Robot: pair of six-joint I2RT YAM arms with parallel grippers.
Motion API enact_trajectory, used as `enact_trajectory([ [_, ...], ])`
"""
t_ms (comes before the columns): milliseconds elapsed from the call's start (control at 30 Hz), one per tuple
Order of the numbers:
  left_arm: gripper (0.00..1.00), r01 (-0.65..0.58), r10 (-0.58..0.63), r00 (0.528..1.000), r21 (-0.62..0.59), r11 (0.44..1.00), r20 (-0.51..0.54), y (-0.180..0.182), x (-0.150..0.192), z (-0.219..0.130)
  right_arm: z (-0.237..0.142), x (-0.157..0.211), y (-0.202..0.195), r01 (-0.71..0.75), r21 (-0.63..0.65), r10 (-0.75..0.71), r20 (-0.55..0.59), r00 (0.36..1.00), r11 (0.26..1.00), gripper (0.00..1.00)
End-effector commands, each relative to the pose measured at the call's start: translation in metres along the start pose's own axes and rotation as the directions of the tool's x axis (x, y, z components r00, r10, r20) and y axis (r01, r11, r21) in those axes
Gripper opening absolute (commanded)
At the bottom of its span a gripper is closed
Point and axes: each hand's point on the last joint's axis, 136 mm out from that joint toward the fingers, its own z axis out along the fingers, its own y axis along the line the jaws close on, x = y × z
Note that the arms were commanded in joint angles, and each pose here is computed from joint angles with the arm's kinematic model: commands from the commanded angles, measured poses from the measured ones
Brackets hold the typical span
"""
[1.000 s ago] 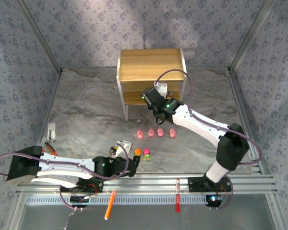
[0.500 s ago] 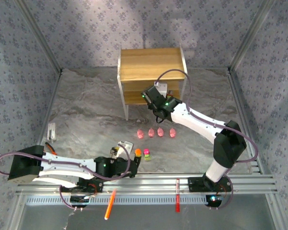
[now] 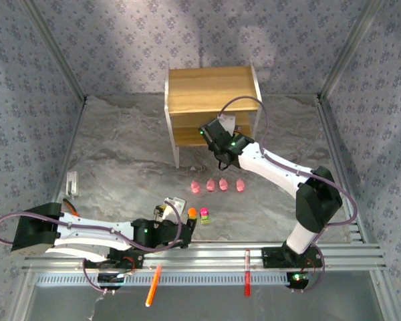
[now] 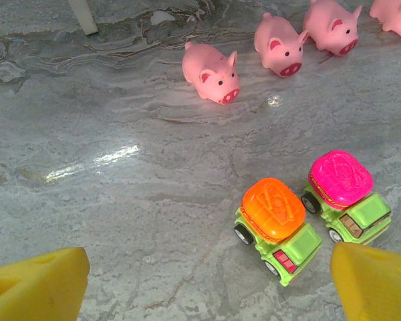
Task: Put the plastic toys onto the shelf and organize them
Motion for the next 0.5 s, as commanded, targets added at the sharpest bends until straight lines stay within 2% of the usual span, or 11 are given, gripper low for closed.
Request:
enact_trajectory([
  [0,0.93,0.002,-0.003,1.000,0.018,1.000,0.019,-0.0100,-0.0095,-0.0036,0.0013,-0.0062,-0.0055,-0.021,0.025,0.021,0.033,0.999,0.999,0.32],
  [467,0.93,0.003,-0.003,1.000,0.019,1.000,0.020,-0.0104,-0.0103,-0.0038,0.0013,-0.0059,-0.0127,-0.018,0.051,0.016,0.041,0.999,0.999,0.37],
])
